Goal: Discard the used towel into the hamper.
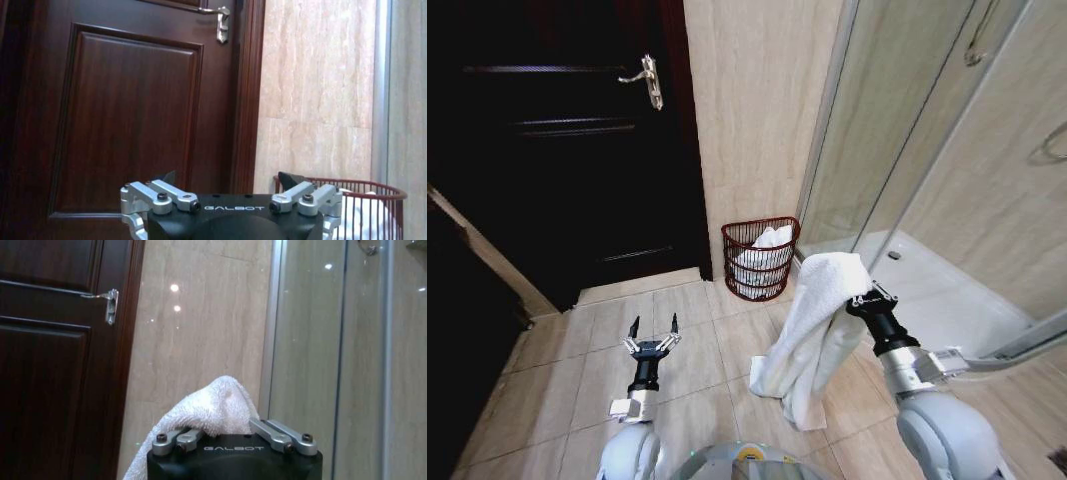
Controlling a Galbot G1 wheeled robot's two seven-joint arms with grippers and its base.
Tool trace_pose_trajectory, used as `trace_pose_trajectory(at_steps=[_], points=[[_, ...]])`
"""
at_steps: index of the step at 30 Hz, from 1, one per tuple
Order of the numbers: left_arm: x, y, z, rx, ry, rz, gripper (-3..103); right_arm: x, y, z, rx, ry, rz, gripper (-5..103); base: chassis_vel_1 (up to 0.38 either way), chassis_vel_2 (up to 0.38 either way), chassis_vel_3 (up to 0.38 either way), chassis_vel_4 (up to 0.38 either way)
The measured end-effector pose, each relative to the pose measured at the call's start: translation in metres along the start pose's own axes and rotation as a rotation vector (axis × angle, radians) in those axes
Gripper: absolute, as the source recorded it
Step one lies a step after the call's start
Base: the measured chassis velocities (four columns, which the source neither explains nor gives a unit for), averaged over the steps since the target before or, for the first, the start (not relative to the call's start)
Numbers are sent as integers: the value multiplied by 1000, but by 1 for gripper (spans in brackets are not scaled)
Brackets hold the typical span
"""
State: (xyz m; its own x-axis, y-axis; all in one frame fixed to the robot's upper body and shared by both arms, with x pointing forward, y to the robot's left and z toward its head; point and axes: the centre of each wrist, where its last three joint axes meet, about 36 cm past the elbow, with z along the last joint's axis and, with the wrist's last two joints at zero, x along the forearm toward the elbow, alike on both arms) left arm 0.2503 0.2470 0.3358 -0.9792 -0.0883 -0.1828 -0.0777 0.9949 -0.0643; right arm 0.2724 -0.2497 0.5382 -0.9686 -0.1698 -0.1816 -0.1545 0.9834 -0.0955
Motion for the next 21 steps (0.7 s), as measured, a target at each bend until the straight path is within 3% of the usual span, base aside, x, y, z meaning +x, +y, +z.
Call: trace_pose_trajectory(at_steps=[21], points=[[-2, -3, 6, -16, -2, -7, 100, -5, -2, 3, -11, -5, 2, 8, -19, 133, 135, -15]])
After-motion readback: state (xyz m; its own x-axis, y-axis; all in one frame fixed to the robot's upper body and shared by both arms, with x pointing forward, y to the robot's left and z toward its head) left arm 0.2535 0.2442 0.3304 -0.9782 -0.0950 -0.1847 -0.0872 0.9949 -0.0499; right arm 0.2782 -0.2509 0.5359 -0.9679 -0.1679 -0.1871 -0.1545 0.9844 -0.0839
